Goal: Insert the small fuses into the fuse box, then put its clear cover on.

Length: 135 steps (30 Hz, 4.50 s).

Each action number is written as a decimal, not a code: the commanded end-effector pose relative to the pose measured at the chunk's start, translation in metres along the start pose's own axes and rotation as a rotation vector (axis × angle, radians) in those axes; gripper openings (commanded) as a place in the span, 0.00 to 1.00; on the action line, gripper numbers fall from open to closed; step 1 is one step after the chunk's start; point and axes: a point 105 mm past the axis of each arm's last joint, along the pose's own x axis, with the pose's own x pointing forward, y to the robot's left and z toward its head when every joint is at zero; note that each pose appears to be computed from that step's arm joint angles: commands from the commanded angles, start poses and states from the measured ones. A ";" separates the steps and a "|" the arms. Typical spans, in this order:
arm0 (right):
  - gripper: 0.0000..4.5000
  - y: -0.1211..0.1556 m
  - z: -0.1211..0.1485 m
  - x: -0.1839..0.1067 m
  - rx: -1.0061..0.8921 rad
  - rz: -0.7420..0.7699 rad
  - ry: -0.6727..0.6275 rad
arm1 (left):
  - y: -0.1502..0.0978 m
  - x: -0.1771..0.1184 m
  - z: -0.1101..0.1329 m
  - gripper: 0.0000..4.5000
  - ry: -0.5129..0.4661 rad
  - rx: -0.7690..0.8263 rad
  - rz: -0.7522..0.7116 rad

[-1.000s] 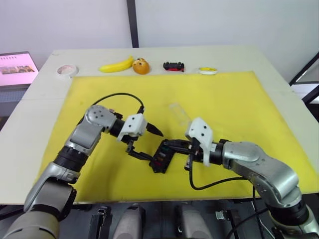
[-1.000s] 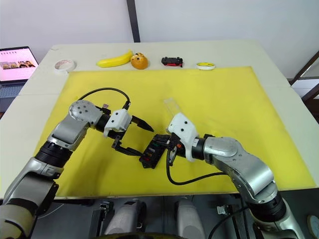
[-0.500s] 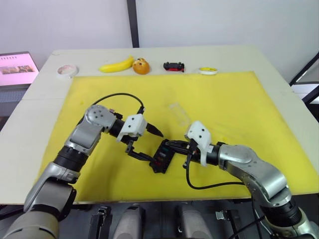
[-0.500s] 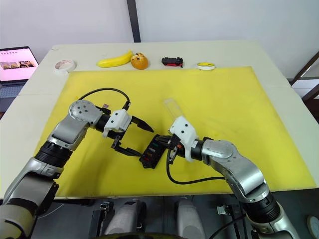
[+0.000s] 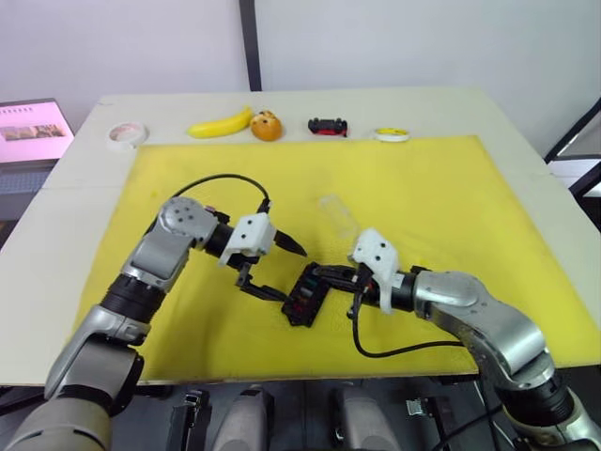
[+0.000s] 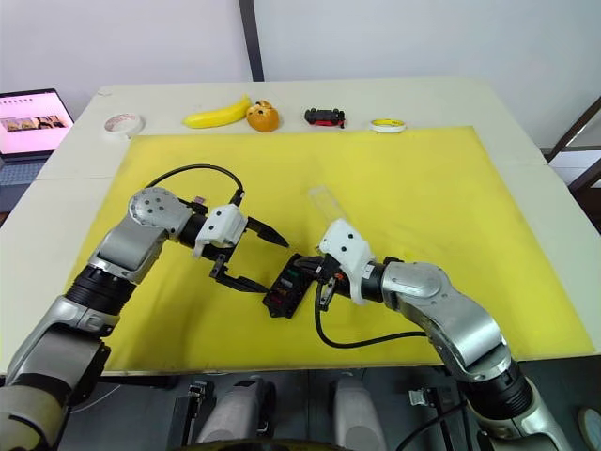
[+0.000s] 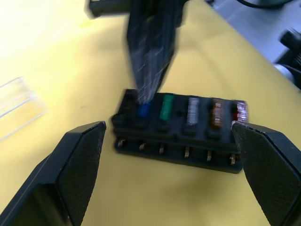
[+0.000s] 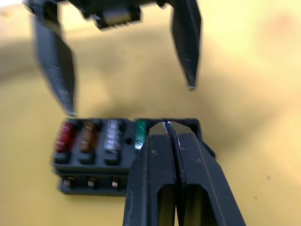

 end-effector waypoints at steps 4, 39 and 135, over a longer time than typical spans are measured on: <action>0.01 -0.023 0.023 -0.059 -0.076 -0.114 -0.027 | -0.011 -0.049 0.010 1.00 -0.156 -0.230 0.386; 0.98 -0.028 0.078 -0.018 -0.108 0.053 -0.134 | -0.046 -0.121 -0.036 1.00 -0.721 -1.231 1.131; 1.00 -0.032 0.074 -0.001 -0.118 -0.087 -0.084 | 0.048 -0.075 -0.130 0.94 -0.780 -1.632 1.061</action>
